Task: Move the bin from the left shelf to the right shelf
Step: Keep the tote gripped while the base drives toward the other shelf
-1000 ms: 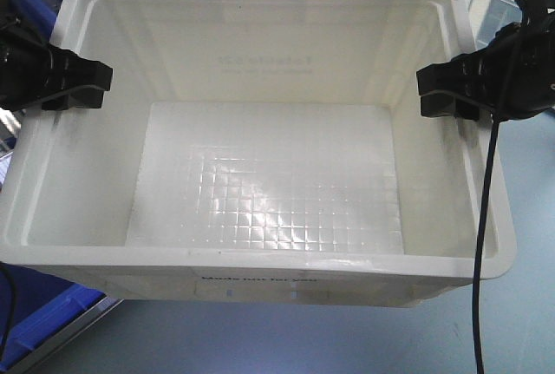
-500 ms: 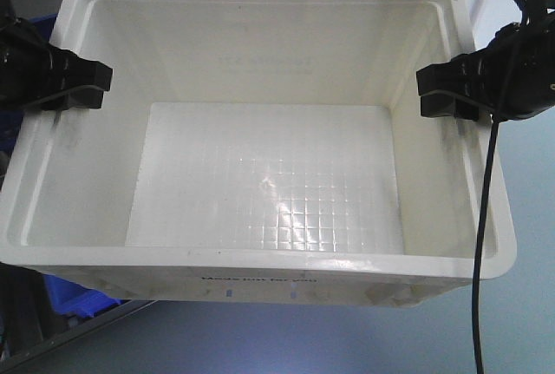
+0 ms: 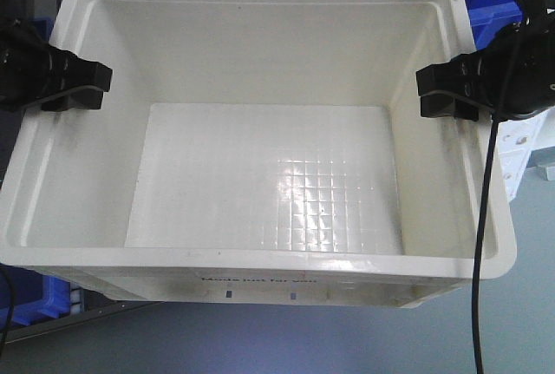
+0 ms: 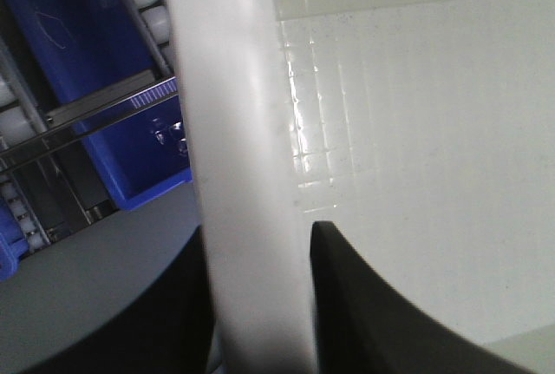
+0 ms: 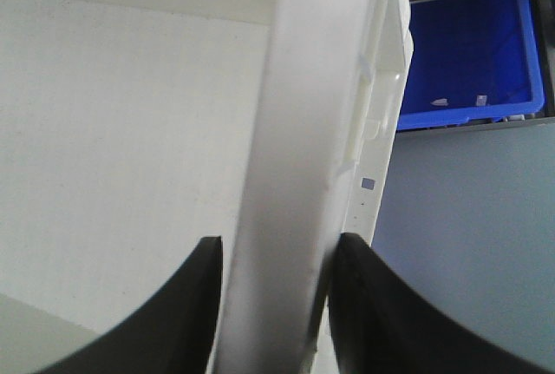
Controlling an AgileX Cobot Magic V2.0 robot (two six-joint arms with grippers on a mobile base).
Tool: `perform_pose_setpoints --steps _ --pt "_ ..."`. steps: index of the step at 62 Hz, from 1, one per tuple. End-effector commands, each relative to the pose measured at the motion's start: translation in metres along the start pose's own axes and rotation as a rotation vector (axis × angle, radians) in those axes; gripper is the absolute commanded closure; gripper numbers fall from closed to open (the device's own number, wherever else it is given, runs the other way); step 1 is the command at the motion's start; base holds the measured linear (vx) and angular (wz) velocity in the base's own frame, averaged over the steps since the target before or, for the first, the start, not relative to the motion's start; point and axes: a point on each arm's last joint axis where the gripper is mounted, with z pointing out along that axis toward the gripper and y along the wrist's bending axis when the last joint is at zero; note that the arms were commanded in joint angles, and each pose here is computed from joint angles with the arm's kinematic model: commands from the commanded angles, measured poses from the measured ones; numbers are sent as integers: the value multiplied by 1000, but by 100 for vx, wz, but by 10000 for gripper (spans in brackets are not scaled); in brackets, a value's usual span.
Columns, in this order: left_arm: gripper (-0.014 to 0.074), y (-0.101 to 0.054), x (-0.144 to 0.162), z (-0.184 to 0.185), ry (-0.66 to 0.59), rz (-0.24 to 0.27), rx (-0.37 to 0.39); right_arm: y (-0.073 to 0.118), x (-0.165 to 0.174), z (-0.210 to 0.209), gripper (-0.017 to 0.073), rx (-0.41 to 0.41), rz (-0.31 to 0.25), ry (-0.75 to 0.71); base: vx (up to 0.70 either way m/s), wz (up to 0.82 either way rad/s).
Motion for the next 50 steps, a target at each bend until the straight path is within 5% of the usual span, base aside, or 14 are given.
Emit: perform_pose_setpoints --steps 1,50 --pt "601 -4 -11 -24 -147 42 4 6 -13 -26 564 -7 -73 -160 3 33" --pt "601 -4 -11 -24 -147 42 4 6 -13 -26 564 -7 -73 -159 7 26"
